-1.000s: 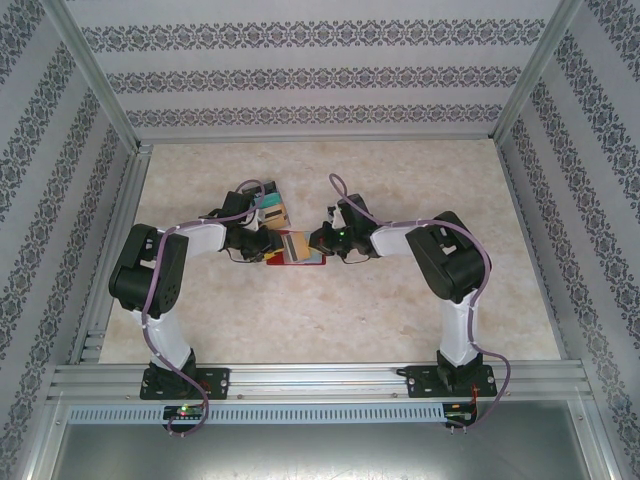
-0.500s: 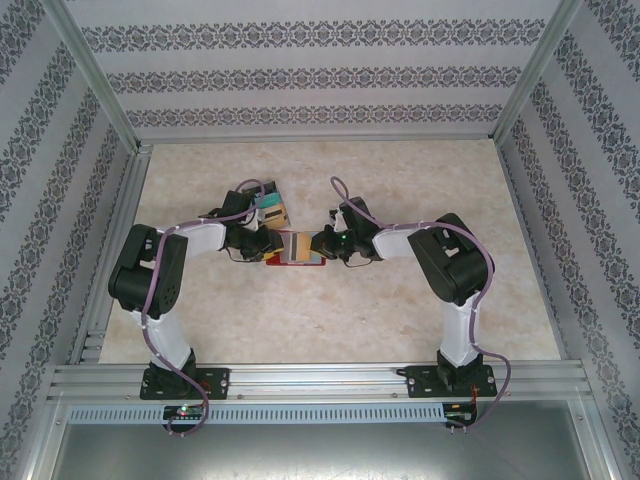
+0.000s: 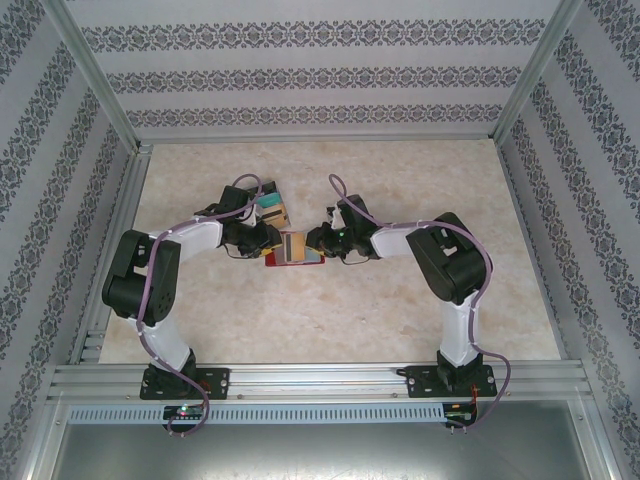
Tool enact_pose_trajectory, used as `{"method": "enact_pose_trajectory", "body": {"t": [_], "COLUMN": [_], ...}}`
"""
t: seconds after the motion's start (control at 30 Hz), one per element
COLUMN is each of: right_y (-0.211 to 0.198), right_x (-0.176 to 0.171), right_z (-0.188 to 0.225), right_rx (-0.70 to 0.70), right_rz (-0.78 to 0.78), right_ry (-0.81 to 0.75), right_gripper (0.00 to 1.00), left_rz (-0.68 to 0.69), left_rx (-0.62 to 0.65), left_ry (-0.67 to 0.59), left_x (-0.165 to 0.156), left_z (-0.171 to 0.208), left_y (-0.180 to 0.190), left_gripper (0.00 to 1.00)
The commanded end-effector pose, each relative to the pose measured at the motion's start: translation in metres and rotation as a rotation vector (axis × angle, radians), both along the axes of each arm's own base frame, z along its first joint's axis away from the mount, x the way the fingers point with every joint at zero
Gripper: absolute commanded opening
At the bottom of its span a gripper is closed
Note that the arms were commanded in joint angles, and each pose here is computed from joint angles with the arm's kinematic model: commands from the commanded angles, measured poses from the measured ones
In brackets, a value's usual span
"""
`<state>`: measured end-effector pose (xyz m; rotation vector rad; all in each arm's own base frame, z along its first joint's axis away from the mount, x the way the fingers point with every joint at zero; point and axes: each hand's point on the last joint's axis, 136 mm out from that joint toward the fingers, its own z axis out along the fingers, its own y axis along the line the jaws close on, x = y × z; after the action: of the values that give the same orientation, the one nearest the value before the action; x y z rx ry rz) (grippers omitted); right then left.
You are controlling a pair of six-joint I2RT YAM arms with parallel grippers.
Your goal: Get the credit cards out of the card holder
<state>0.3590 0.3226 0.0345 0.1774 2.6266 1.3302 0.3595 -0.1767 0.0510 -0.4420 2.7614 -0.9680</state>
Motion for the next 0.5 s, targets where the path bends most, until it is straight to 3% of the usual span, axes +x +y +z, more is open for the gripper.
{"method": "enact_pose_trajectory", "body": {"t": [0.0, 0.2, 0.47], "right_y": [0.013, 0.022, 0.022], "right_x": [0.001, 0.000, 0.000], "right_z": [0.001, 0.001, 0.010], "right_rx": [0.024, 0.028, -0.006], "right_rz": [0.023, 0.041, 0.043], "right_ry": [0.002, 0.002, -0.037], "right_gripper": [0.25, 0.24, 0.25], "left_rz": [-0.012, -0.016, -0.011], "left_rx": [-0.022, -0.029, 0.027], "left_ry": [-0.030, -0.029, 0.060], "left_x": [0.004, 0.006, -0.006], "left_z": [0.015, 0.012, -0.025], "left_y": [-0.003, -0.007, 0.002], "left_gripper": [0.32, 0.32, 0.29]}}
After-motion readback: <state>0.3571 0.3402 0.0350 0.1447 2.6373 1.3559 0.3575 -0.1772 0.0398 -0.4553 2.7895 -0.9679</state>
